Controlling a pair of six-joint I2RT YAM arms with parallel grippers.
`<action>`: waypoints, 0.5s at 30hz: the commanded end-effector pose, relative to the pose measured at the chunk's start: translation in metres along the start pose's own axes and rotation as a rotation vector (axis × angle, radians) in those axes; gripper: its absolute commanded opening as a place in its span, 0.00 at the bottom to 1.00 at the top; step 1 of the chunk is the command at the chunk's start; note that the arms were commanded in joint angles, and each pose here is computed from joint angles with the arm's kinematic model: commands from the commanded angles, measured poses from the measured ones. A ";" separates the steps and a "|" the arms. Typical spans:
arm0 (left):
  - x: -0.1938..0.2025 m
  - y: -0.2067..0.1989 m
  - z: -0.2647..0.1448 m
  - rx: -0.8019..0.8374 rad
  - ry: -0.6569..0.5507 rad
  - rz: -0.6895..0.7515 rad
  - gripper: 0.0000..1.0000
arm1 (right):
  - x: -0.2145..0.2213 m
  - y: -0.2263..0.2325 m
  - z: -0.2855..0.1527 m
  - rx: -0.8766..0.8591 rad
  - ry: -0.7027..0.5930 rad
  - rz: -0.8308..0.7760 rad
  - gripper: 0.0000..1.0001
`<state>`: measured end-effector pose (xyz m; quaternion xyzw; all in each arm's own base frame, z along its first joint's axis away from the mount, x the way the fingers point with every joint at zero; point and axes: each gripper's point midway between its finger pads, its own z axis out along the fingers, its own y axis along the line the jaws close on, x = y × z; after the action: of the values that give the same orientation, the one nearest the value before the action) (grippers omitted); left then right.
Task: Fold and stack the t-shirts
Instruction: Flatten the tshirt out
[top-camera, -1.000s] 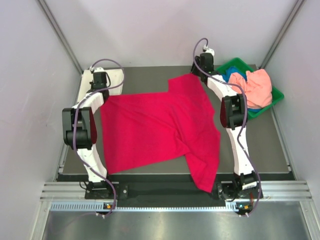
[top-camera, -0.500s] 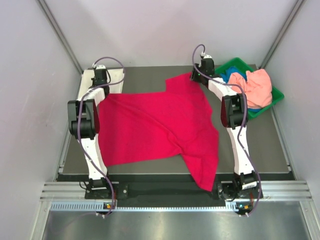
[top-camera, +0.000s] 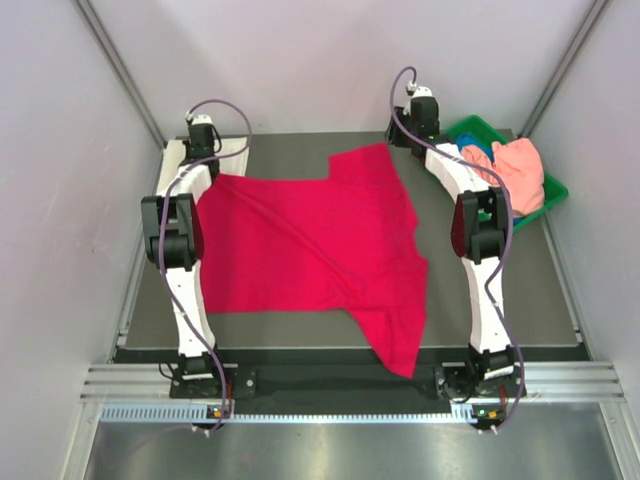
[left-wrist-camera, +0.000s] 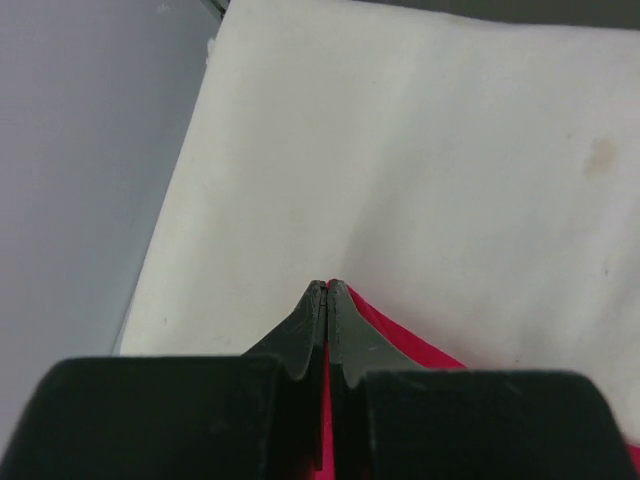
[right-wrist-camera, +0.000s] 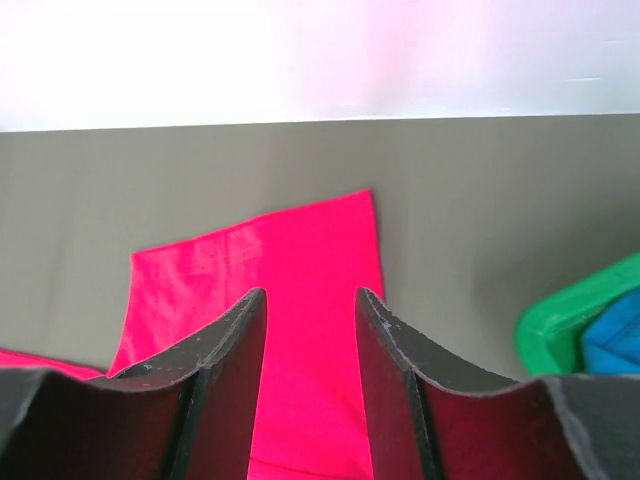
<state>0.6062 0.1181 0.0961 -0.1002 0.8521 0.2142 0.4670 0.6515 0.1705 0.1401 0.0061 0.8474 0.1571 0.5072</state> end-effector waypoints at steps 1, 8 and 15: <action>-0.032 0.015 -0.003 -0.047 -0.064 -0.016 0.00 | -0.041 0.014 -0.019 0.006 -0.089 -0.017 0.41; -0.056 0.042 -0.040 -0.131 -0.040 -0.153 0.41 | -0.038 0.010 -0.063 0.124 0.014 0.150 0.42; -0.033 0.051 -0.111 -0.166 0.089 -0.332 0.50 | 0.026 0.002 -0.184 0.329 0.152 0.438 0.40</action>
<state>0.5560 0.1229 0.1363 -0.2153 0.8474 0.2297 0.4276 0.5349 0.1353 0.1562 0.1703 0.8954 0.1114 0.3960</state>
